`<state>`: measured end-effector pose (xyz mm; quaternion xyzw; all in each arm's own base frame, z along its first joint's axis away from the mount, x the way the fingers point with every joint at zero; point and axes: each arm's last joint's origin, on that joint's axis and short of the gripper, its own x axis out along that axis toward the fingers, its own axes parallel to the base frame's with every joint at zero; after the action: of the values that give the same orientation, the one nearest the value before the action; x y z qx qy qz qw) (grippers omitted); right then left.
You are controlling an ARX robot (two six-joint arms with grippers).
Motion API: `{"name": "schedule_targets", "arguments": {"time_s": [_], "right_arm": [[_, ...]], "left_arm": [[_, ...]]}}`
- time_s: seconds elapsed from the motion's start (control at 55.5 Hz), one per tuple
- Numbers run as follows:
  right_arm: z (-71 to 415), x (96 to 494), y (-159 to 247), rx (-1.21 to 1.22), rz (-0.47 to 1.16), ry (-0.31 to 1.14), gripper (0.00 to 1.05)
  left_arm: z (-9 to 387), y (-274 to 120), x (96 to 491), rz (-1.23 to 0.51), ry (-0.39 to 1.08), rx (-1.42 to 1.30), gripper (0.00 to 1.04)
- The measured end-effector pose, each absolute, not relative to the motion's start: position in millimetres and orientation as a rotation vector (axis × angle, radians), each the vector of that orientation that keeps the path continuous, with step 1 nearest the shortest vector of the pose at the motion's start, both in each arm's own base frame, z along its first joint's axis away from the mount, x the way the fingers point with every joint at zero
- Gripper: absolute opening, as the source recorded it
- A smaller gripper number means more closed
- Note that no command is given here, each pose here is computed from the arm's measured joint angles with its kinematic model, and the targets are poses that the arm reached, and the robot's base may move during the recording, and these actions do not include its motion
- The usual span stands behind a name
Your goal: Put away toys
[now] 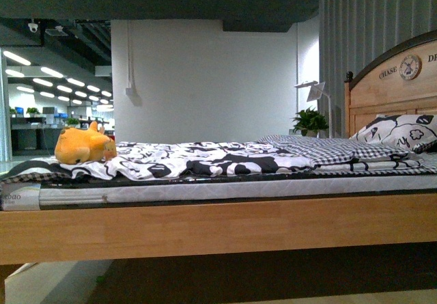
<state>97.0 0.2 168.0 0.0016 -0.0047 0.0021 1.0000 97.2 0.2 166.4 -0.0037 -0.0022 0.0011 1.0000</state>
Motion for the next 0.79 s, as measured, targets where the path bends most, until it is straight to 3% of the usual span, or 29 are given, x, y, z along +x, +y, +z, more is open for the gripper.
{"name": "schedule_targets", "arguments": {"time_s": [0.793], "right_arm": [[168.0,97.0,0.2,0.003,0.004,-0.009,0.98]], "left_arm": [[166.4,0.2,97.2,0.002,-0.004,-0.007,0.98]]}}
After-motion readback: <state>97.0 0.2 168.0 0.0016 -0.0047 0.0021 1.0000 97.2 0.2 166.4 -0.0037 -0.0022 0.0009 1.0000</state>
